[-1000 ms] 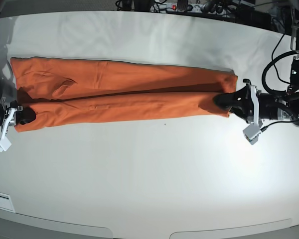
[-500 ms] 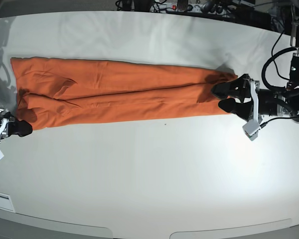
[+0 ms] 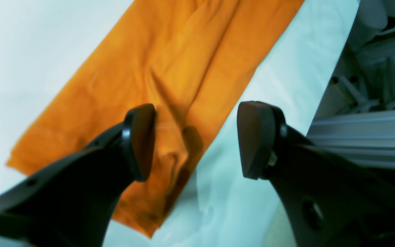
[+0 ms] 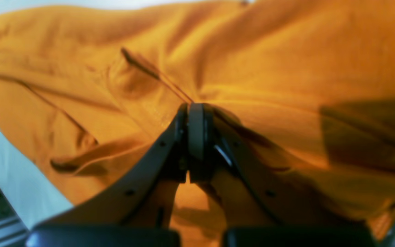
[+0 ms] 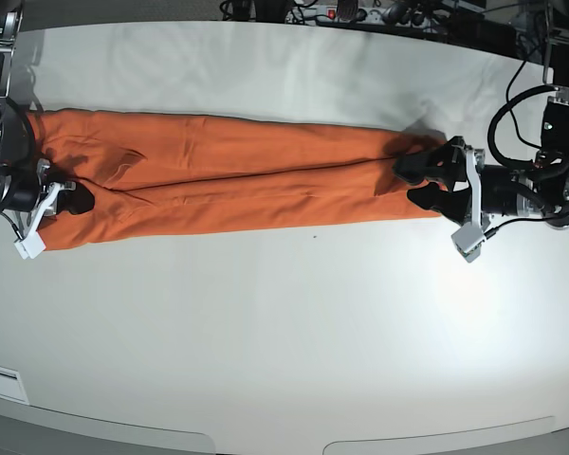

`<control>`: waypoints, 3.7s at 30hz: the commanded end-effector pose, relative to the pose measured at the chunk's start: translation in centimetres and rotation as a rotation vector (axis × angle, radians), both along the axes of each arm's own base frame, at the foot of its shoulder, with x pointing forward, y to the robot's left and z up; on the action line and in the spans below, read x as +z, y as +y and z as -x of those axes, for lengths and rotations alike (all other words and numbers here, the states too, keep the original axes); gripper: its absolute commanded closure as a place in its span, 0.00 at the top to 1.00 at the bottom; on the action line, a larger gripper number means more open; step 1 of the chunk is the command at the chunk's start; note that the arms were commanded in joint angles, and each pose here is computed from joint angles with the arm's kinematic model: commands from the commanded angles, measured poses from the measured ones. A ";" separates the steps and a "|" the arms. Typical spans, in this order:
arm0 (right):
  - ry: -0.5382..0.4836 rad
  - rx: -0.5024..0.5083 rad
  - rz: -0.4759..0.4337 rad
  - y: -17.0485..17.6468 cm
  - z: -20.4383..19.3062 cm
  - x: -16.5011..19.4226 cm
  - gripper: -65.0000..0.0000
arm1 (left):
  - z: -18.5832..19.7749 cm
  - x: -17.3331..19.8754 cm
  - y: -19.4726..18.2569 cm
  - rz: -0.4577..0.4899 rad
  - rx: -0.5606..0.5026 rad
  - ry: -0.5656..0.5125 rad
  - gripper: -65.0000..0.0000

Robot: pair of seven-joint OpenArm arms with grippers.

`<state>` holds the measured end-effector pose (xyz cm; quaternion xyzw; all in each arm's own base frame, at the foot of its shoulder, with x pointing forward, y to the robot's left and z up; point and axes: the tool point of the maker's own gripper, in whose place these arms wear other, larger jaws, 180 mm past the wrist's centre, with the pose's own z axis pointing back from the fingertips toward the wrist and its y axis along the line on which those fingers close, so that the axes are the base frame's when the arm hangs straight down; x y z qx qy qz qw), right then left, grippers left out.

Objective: Fold the T-shirt properly
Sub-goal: 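Lay the folded edge down with both grippers and open them, then move the left gripper to the hem end of the strip and grasp it, then lift the hem end with the left gripper and fold it toward the collar end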

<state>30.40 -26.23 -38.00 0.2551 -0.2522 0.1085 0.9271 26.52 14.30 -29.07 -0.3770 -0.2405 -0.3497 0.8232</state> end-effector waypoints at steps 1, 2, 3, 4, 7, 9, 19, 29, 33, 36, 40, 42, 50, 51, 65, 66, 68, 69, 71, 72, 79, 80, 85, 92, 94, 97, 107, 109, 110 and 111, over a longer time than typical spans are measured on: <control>-0.031 0.001 0.055 -1.2 -0.6 0.7 0.00 | -0.9 1.3 0.5 -0.004 0.004 -0.051 0.60; -0.025 -0.001 0.080 -1.5 -0.3 0.1 0.00 | -1.0 1.3 0.8 -0.012 0.012 -0.059 0.60; -0.023 -0.003 0.098 -1.7 -0.1 -0.4 0.00 | -1.3 1.4 1.1 -0.020 0.022 -0.069 0.60; -0.019 -0.004 0.113 -1.9 0.2 -0.8 0.00 | -1.6 1.7 1.5 -0.028 0.036 -0.083 0.60; -0.011 -0.005 0.148 -2.2 1.0 -1.8 0.00 | -3.5 3.1 3.2 -0.040 0.119 -0.163 0.60; 0.003 -0.019 0.173 -2.5 1.1 -2.3 0.00 | -4.7 4.3 4.7 -0.052 0.181 -0.222 0.60; 0.061 -0.302 0.317 -7.0 0.4 -3.5 0.00 | -4.6 4.4 9.2 -0.030 0.421 -0.235 0.60; -0.108 -0.551 0.215 -10.4 -1.7 0.2 0.00 | -1.5 1.3 7.2 0.083 0.441 -0.117 0.60; -0.281 -0.450 0.075 -8.9 -2.9 4.8 0.04 | -2.1 0.9 6.6 0.107 0.474 -0.136 0.60; -0.358 -0.393 0.017 -8.8 -2.8 8.0 0.25 | -2.6 0.6 6.0 0.136 0.515 -0.129 0.60; -0.397 -0.391 0.011 -11.1 -2.2 11.3 0.35 | -2.8 -1.0 5.2 0.128 0.564 -0.092 0.60; -0.416 -0.398 0.035 -12.6 -1.9 12.9 0.35 | -3.0 -1.9 5.2 0.113 0.615 -0.066 0.60; -0.450 -0.396 0.203 -17.5 -1.1 18.1 0.35 | -3.7 -3.2 5.2 0.167 0.785 -0.022 0.60; -0.454 -0.394 0.218 -17.8 -1.1 18.6 0.35 | -3.7 -3.5 4.8 0.170 0.790 -0.012 0.60; -0.469 -0.389 0.280 -19.2 -0.9 20.8 0.35 | -3.9 -6.7 -3.6 0.209 0.783 0.113 0.60; -0.468 -0.389 0.281 -19.2 -0.9 20.8 0.35 | -3.8 -7.0 -4.1 0.199 0.779 0.123 0.60; -0.468 -0.390 0.280 -19.2 -0.9 20.8 0.35 | -3.7 -7.1 -5.2 0.205 0.760 0.137 0.60; -0.468 -0.390 0.280 -19.2 -0.9 20.8 0.35 | -3.6 -7.2 -5.8 0.202 0.748 0.140 0.60; -0.468 -0.391 0.279 -19.2 -0.9 20.8 0.35 | -3.4 -7.3 -7.1 0.204 0.722 0.147 0.60; -0.468 -0.391 0.279 -19.2 -0.9 20.8 0.35 | -3.3 -7.3 -7.8 0.210 0.708 0.151 0.60; -0.482 -0.388 0.257 -18.9 -1.1 21.1 0.35 | -3.3 -7.0 -10.3 0.211 0.644 0.149 0.34; -0.483 -0.388 0.255 -18.9 -1.1 21.1 0.35 | -3.6 -7.0 -10.2 0.196 0.644 0.137 0.17; -0.500 -0.361 0.172 -17.5 -1.2 21.6 0.35 | -5.8 -5.8 -8.3 0.179 0.686 0.071 0.00; -0.389 -0.235 0.018 -13.1 -0.2 18.4 0.00 | -7.7 -3.8 -4.9 0.219 0.751 -0.003 0.00; -0.342 -0.213 -0.015 -11.5 0.0 16.2 0.00 | -7.6 -3.2 -5.1 0.244 0.722 -0.023 0.00; -0.304 -0.183 -0.092 -8.4 -0.4 13.4 0.00 | -7.5 -2.9 -5.5 0.257 0.690 -0.041 0.00; -0.268 -0.213 0.142 -7.1 -1.9 5.6 0.00 | -7.2 -2.8 -5.8 0.257 0.662 -0.040 0.00; -0.253 -0.199 0.142 -6.7 -1.6 5.1 0.00 | -7.2 -2.8 -5.8 0.257 0.662 -0.040 0.00; -0.247 -0.195 0.143 -6.6 -1.4 4.8 0.00 | -7.2 -2.8 -5.8 0.258 0.662 -0.040 0.00; -0.243 -0.193 0.145 -6.5 -1.3 4.5 0.00 | -7.2 -2.8 -5.8 0.257 0.662 -0.041 0.00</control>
